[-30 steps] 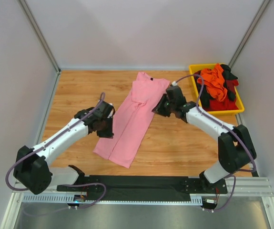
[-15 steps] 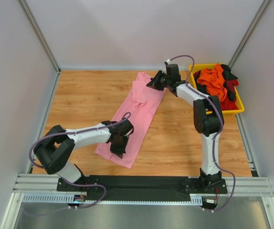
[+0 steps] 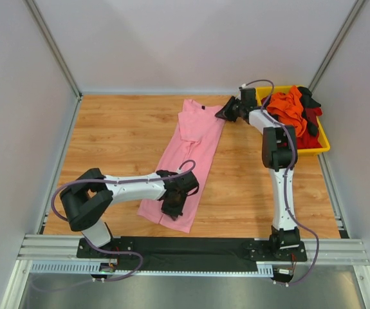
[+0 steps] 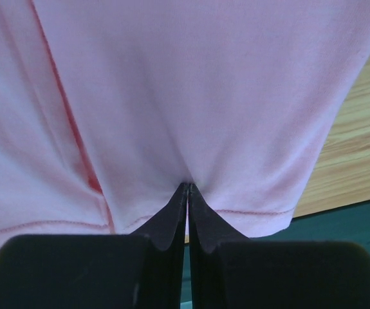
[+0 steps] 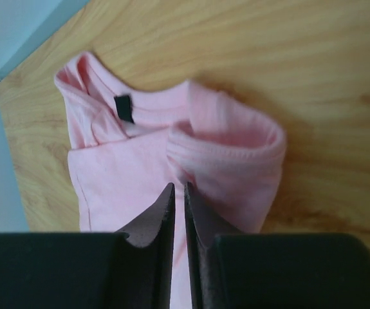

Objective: Fold and stack the t-shirts
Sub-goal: Fold the tshirt

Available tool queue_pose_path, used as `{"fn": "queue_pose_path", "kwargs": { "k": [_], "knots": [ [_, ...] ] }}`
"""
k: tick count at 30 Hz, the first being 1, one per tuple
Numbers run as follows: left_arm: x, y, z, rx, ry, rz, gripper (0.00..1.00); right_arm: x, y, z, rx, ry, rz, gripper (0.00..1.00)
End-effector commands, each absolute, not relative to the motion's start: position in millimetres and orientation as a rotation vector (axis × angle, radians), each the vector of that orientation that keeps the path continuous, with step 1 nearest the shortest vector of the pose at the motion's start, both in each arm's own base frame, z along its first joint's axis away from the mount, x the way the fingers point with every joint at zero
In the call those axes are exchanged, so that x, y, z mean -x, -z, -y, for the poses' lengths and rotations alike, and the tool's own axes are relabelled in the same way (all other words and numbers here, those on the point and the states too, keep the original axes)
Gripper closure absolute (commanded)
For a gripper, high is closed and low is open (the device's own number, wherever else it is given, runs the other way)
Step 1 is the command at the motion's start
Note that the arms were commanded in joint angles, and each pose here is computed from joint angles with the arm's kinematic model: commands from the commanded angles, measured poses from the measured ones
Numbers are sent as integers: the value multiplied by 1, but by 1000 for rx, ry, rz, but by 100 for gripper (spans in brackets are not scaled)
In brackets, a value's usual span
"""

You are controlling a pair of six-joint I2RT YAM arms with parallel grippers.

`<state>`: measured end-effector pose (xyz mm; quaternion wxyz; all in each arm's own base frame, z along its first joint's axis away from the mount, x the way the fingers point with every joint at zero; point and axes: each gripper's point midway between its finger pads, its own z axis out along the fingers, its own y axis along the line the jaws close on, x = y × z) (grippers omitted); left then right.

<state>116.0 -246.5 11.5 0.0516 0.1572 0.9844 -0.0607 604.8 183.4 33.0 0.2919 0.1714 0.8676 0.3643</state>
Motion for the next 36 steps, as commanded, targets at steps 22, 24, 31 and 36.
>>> {"fn": "queue_pose_path", "kwargs": {
  "k": [22,24,31,36],
  "knots": [
    [-118,-98,325,-630,484,-2844,54,-646,-99,-153,-303,-932,-2211,58],
    [-124,-110,311,-615,542,-2784,47,-631,-106,-153,-311,-902,-2235,52],
    [-184,-114,218,-266,536,-2766,47,-543,-183,-140,-442,-771,-2282,44],
    [-182,-87,176,-146,421,-2857,48,-482,-196,-159,-328,-764,-2336,44]
  ]
}}
